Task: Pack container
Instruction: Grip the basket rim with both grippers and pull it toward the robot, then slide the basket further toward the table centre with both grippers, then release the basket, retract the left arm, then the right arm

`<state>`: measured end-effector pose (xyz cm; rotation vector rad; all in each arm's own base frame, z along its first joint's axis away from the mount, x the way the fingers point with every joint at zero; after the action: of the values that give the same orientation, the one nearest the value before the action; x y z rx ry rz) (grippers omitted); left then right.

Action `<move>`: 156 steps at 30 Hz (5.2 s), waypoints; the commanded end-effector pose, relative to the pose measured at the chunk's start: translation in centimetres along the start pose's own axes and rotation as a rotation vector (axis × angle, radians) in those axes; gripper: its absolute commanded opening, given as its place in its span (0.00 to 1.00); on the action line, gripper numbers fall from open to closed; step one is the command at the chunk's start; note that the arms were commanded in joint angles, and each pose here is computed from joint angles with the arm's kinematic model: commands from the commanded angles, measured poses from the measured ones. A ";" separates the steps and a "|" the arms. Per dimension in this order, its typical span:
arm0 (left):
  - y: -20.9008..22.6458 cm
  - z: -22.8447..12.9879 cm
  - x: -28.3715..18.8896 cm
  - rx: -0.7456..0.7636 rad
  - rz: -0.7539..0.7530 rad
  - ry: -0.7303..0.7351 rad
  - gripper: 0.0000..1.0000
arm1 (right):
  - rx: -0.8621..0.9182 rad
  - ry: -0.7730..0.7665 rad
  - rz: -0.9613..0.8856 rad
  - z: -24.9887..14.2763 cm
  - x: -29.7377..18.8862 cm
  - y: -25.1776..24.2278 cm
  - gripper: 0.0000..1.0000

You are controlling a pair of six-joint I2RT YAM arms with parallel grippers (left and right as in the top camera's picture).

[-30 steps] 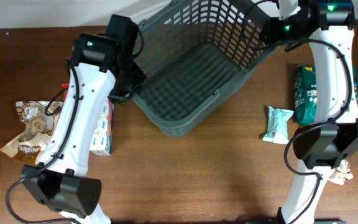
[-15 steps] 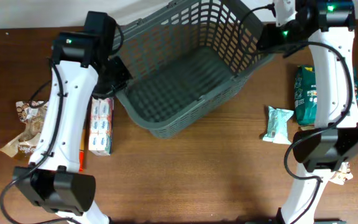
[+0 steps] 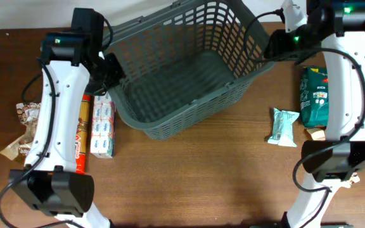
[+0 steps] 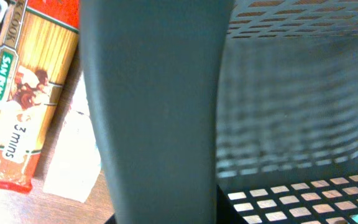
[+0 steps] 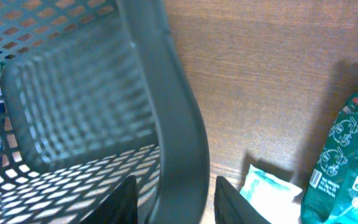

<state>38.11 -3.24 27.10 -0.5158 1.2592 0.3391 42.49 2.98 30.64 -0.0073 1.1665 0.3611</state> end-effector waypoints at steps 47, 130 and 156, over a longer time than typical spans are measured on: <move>0.7 4.7 2.2 0.151 0.107 -0.167 0.02 | -0.006 0.220 0.030 -3.7 2.3 2.1 0.04; 7.4 -3.3 -29.1 0.135 -0.113 -0.799 0.99 | -0.167 -0.113 -0.172 1.2 -1.9 5.2 0.58; 12.5 -10.8 -35.7 0.098 -0.232 -0.997 0.99 | -0.078 0.041 -0.120 1.5 6.1 3.7 0.04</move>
<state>12.81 2.47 56.74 -0.3432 0.2421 0.2586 45.10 8.88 27.57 -0.1859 1.1270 0.3669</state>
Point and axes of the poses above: each gripper's point midway between its finger pads, its own x axis out along the fingers, its own y axis along the line the jaws close on, z = x × y, the point moved 5 cm from there along -x, back along the fingers, and after that the axes turned 7 degrees about -x, right-handed, at the moved point
